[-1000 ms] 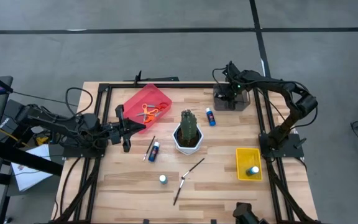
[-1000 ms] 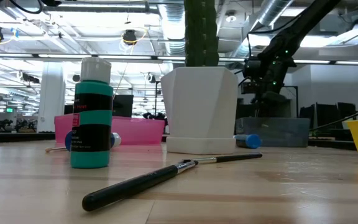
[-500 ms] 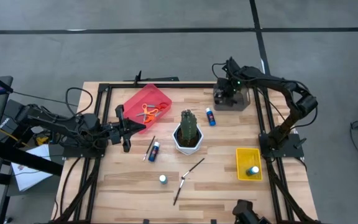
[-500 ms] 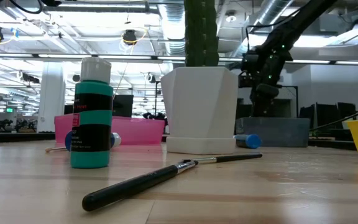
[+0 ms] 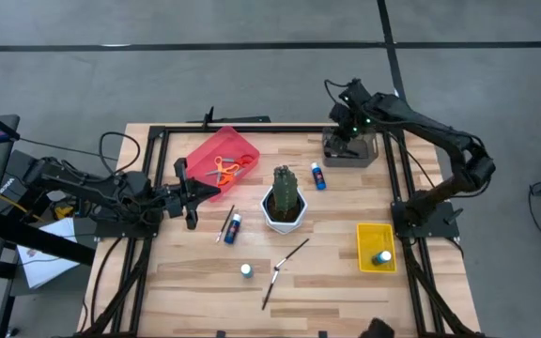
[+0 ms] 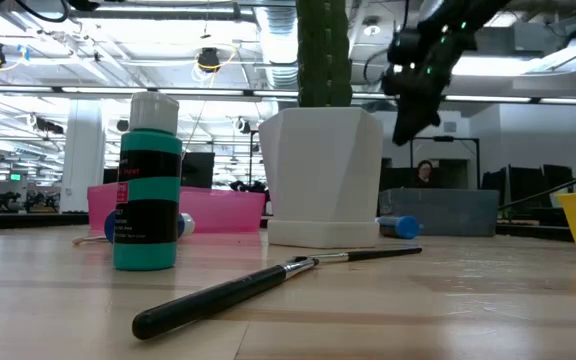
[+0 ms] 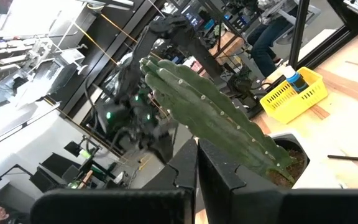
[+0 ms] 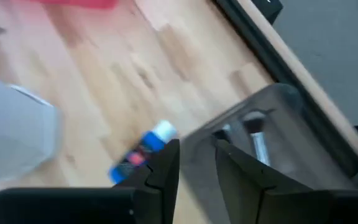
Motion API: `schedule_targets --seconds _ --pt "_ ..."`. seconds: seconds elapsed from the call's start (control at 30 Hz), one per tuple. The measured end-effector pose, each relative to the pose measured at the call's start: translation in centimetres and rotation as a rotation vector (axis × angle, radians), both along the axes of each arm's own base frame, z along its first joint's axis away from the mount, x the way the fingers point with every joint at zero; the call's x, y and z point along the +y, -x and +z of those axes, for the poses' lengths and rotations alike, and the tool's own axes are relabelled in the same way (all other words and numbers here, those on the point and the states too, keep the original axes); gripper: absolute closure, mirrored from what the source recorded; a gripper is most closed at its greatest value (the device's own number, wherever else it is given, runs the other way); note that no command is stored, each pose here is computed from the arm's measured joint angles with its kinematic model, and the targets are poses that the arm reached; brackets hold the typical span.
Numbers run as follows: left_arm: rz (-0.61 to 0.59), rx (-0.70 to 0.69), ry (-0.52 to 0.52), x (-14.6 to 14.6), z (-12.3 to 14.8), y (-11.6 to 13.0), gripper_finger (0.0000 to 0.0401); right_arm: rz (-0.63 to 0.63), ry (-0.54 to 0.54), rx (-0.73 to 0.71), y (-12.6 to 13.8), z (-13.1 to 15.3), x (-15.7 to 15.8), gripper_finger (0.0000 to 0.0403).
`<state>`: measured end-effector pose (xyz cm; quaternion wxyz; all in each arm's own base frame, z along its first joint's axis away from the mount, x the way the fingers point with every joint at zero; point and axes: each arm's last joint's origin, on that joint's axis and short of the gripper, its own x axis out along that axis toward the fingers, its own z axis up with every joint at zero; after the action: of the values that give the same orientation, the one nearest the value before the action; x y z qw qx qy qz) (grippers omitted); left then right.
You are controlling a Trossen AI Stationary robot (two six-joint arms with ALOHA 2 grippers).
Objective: Pick & Place Paint Supplies
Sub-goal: Put the right blue paint bottle into the yellow basket
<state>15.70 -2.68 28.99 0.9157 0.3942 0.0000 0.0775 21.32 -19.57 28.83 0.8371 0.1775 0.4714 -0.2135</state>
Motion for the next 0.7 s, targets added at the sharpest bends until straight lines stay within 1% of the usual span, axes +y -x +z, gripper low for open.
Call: schedule_targets --seconds 0.13,0.2,0.33,0.43,0.5,0.57,0.7 --pt "0.055 -0.001 0.010 0.2 0.0 0.0 0.0394 -0.041 -0.025 -0.061 0.1 0.7 3.3 0.0303" --pt "0.088 0.000 0.013 0.3 0.0 0.0 0.0394 -0.080 -0.004 -0.092 0.0 0.5 5.0 0.0303" --pt "0.114 -0.003 0.029 0.3 0.0 0.1 0.0394 -0.167 0.067 -0.182 -0.5 -1.1 8.2 0.0303" --pt "0.114 -0.003 0.030 0.3 0.0 0.1 0.0394 -0.221 0.080 -0.234 -1.1 -2.8 10.3 0.0303" --pt "0.114 -0.005 0.031 0.3 0.0 0.1 0.0394 -0.258 0.070 -0.234 -1.5 -4.1 11.5 0.0303" --pt "0.114 -0.005 0.030 0.3 0.0 0.1 0.0394 -0.287 0.043 -0.205 -2.0 -5.3 12.4 0.0299" --pt "0.114 -0.015 0.027 0.3 0.1 0.1 0.0394 -0.340 0.022 -0.159 -3.0 -6.8 13.5 0.0276"
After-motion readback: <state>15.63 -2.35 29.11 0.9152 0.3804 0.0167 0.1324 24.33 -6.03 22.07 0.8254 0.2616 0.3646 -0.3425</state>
